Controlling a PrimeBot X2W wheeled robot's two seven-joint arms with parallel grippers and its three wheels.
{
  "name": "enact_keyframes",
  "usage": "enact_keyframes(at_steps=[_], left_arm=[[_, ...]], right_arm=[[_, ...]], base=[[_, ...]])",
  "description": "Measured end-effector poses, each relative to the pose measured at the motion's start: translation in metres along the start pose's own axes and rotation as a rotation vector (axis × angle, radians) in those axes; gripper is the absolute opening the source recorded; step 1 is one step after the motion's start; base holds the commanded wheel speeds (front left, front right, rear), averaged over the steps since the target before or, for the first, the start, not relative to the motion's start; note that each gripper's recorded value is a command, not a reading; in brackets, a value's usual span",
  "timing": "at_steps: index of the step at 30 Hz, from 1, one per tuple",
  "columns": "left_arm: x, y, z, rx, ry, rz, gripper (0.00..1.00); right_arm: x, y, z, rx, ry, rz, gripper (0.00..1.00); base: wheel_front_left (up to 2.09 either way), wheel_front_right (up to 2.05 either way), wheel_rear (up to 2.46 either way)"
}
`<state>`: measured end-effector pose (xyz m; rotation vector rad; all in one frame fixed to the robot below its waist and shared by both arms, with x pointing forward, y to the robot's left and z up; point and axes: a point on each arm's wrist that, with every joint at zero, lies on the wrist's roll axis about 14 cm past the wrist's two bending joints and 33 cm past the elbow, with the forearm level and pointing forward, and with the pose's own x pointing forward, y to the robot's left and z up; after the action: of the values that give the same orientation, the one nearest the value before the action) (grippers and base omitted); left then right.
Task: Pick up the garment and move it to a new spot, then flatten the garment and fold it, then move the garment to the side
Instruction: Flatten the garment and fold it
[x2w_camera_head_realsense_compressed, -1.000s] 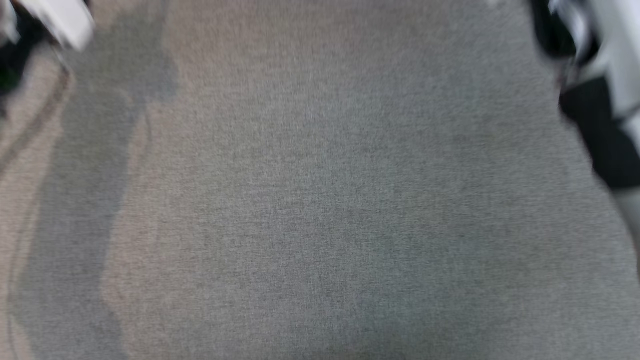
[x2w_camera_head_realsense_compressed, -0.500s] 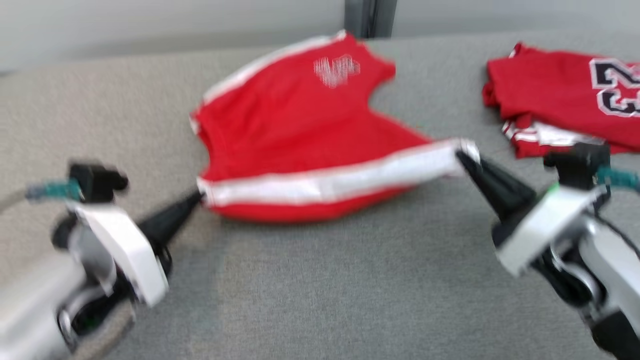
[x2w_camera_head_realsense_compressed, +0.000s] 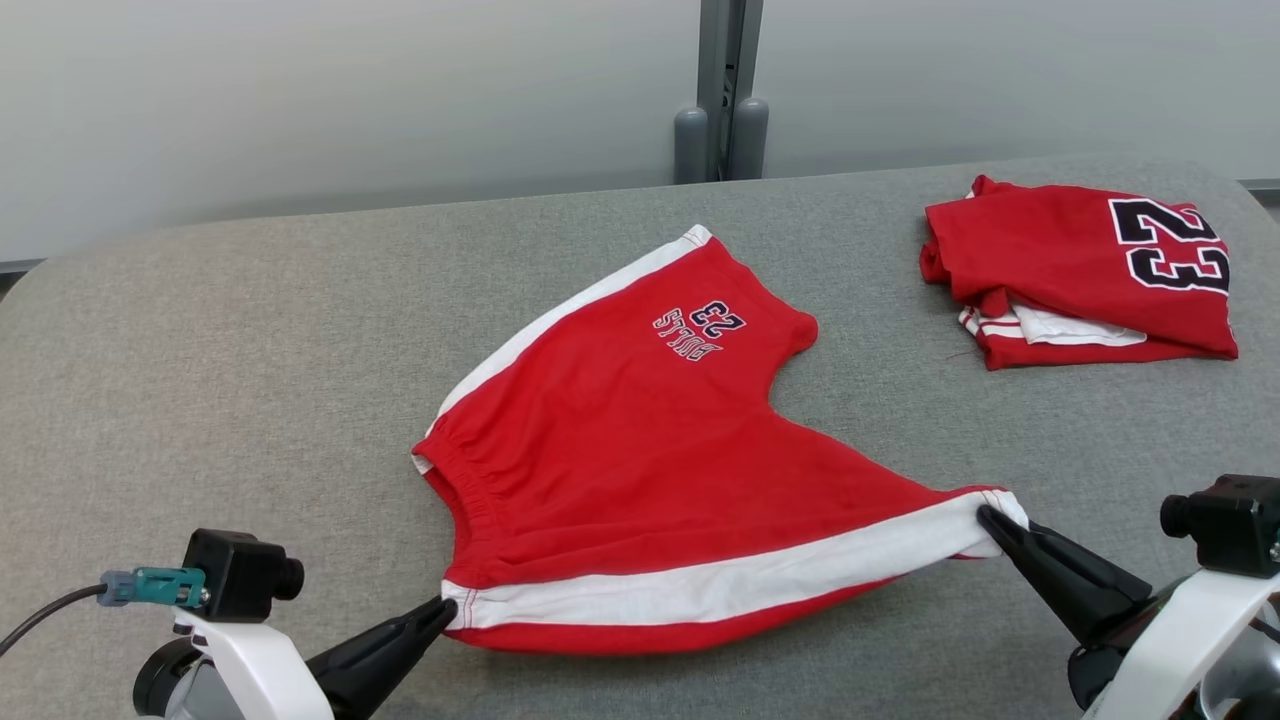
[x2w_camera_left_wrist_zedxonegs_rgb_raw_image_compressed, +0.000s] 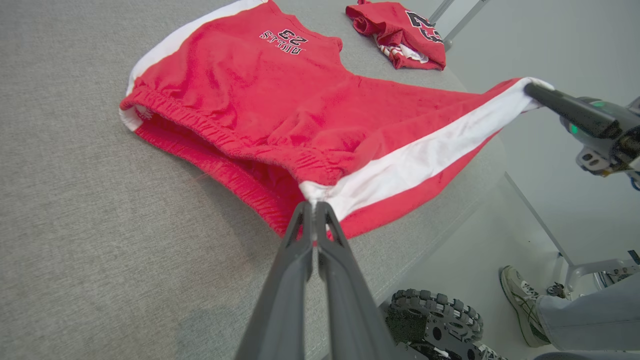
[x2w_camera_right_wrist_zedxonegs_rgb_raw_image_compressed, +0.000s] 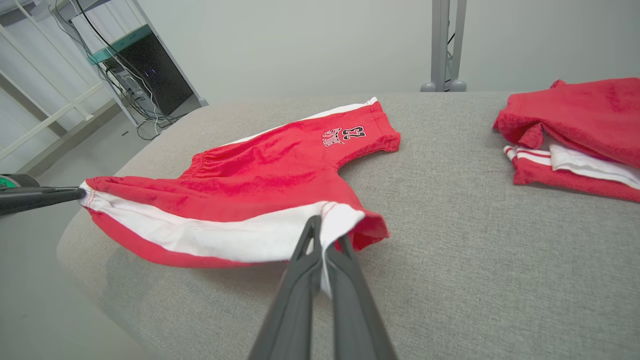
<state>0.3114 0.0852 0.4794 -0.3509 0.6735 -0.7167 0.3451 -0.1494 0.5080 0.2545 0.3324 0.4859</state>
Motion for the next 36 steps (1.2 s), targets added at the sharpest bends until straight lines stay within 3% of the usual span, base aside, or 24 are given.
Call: enact_keyframes(at_steps=[7, 12, 18, 25, 30, 36], left_arm=[[0.004, 0.010, 0.021, -0.012, -0.023, 0.015, 0.00], [0.019, 0.024, 0.041, -0.175, -0.010, -0.028, 0.00], [0.035, 0.076, 0.075, -0.296, 0.010, 0.032, 0.00], [0.060, 0.116, 0.101, -0.433, 0.032, 0.018, 0.00], [0.072, 0.140, 0.096, -0.462, 0.103, 0.037, 0.00], [0.089, 0.166, 0.078, -0.492, 0.202, 0.069, 0.00]], right_arm=[[0.021, 0.014, 0.022, -0.004, -0.037, 0.026, 0.00], [0.059, -0.002, 0.038, 0.004, -0.015, 0.025, 0.00], [0.118, -0.016, 0.062, 0.000, -0.003, 0.050, 0.00], [0.192, -0.034, 0.054, 0.013, 0.081, 0.061, 0.00], [0.232, -0.039, 0.048, 0.005, 0.102, 0.074, 0.00], [0.282, -0.045, 0.016, -0.005, 0.182, 0.082, 0.00]], base=[[0.00, 0.00, 0.00], [0.00, 0.00, 0.00], [0.00, 0.00, 0.00], [0.00, 0.00, 0.00], [0.00, 0.00, 0.00], [0.00, 0.00, 0.00]])
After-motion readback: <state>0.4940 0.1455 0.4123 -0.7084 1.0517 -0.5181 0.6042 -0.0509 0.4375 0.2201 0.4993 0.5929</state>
